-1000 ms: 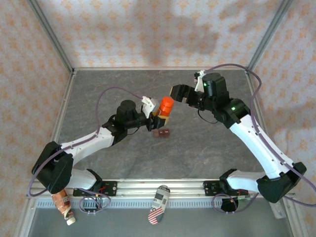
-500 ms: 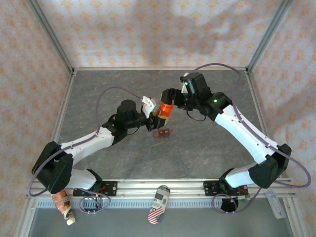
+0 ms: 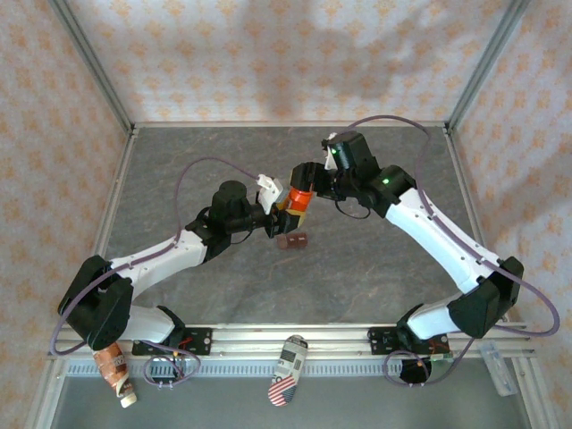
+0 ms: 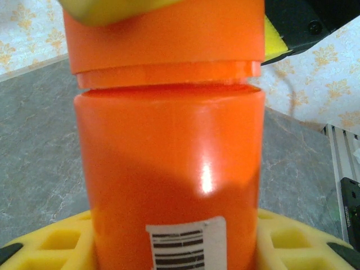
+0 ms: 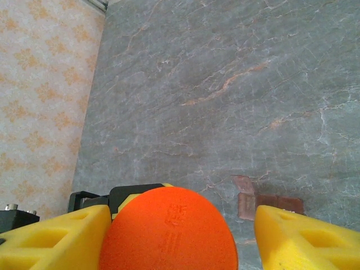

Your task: Sort the pills into containers

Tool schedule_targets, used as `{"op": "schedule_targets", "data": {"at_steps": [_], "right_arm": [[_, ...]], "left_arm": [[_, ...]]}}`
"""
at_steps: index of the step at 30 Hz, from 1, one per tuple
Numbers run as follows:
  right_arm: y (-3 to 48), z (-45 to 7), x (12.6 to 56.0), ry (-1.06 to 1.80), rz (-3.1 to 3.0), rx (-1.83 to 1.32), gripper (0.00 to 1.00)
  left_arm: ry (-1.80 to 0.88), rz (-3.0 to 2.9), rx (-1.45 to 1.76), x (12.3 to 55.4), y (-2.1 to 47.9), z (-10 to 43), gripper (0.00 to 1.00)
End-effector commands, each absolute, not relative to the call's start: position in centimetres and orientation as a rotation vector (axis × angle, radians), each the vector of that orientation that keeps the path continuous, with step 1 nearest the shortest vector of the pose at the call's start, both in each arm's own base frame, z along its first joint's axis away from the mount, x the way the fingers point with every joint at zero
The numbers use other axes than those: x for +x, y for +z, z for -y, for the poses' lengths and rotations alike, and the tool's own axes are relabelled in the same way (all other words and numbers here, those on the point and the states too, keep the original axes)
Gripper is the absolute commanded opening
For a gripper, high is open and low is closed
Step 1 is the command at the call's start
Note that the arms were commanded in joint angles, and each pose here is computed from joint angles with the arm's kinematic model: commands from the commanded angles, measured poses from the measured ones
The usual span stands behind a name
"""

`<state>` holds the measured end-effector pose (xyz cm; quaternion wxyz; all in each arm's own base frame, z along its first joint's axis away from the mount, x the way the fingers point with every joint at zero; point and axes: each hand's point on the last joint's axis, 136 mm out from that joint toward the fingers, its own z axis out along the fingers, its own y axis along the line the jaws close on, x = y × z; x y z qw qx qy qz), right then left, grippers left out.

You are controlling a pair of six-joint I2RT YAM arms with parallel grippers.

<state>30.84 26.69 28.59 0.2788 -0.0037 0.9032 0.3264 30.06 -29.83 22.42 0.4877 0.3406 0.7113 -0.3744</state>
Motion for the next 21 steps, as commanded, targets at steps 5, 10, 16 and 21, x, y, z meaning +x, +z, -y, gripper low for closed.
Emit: {"op": "schedule_targets", "data": {"at_steps": [5, 10, 16, 21], "right_arm": [[29.5, -27.8, 30.5, 0.932, -2.400, -0.070, 0.58], [29.4, -28.1, 30.2, 0.956, -2.399, -0.111, 0.51], [29.9, -28.1, 29.5, 0.937, -2.339, -0.276, 0.44], [30.1, -27.6, 27.5, 0.942, -2.170, -0.703, 0.44]], "left_arm": [[-0.910, -1.659, 0.810, 30.9, 24.9, 30.1, 0.00], [-0.909, -1.654, 0.810, 30.9, 25.0, 30.1, 0.00], [-0.914, -1.647, 0.814, 30.7, 25.2, 30.1, 0.00], [-0.940, -1.634, 0.828, 30.1, 25.6, 30.2, 0.00]]}}
